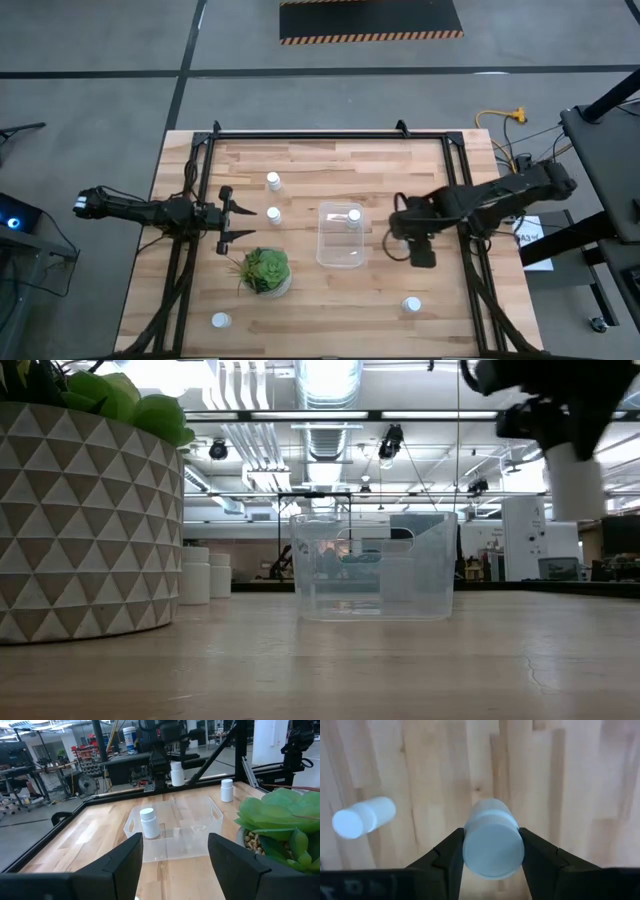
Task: Pick and place pill bottles into a basket
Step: Put the white medicine bottle into the transparent bin
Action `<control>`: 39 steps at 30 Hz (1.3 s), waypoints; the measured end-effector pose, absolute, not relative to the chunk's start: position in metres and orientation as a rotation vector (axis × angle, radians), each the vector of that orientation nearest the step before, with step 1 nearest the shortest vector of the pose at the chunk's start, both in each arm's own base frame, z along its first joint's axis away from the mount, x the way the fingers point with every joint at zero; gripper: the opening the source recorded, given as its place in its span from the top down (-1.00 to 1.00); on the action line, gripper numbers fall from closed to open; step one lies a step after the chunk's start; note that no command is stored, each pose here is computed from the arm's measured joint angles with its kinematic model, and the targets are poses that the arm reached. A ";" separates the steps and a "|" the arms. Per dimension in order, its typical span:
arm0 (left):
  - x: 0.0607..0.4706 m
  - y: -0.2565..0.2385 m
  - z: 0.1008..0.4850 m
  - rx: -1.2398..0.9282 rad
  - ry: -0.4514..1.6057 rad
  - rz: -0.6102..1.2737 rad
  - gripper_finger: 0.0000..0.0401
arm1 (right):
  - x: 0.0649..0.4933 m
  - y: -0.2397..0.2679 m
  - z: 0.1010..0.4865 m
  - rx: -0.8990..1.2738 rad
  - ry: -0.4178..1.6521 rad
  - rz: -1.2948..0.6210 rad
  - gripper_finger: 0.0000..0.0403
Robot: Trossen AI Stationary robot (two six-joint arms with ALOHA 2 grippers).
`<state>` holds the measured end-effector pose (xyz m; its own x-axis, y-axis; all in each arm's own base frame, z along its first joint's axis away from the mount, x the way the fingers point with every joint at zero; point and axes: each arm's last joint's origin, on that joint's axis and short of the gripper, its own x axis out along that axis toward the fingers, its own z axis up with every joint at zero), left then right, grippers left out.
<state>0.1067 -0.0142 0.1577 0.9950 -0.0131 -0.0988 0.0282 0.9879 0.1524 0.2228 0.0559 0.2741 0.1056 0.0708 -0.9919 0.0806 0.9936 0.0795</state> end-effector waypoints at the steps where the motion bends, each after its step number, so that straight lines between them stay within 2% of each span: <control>1: 0.107 -0.014 0.158 0.154 0.098 -0.021 -0.03 | 0.231 0.056 0.278 0.102 1.458 -0.002 0.27; 16: 0.107 -0.014 0.158 0.154 0.098 -0.020 -0.03 | 0.329 0.055 0.310 -0.049 1.301 0.057 0.27; 26: 0.107 -0.014 0.158 0.154 0.097 -0.020 -0.03 | 0.364 0.044 0.274 -0.098 1.388 0.071 0.27; 39: 0.107 -0.014 0.158 0.154 0.096 -0.020 -0.03 | 0.368 0.041 0.234 -0.115 1.368 0.084 0.27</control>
<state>0.1066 -0.0141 0.1579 0.9952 -0.0125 -0.0968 0.0272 0.9880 0.1521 0.3683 0.0413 0.2337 0.1998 -0.0065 -0.9798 -0.1269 0.9914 -0.0325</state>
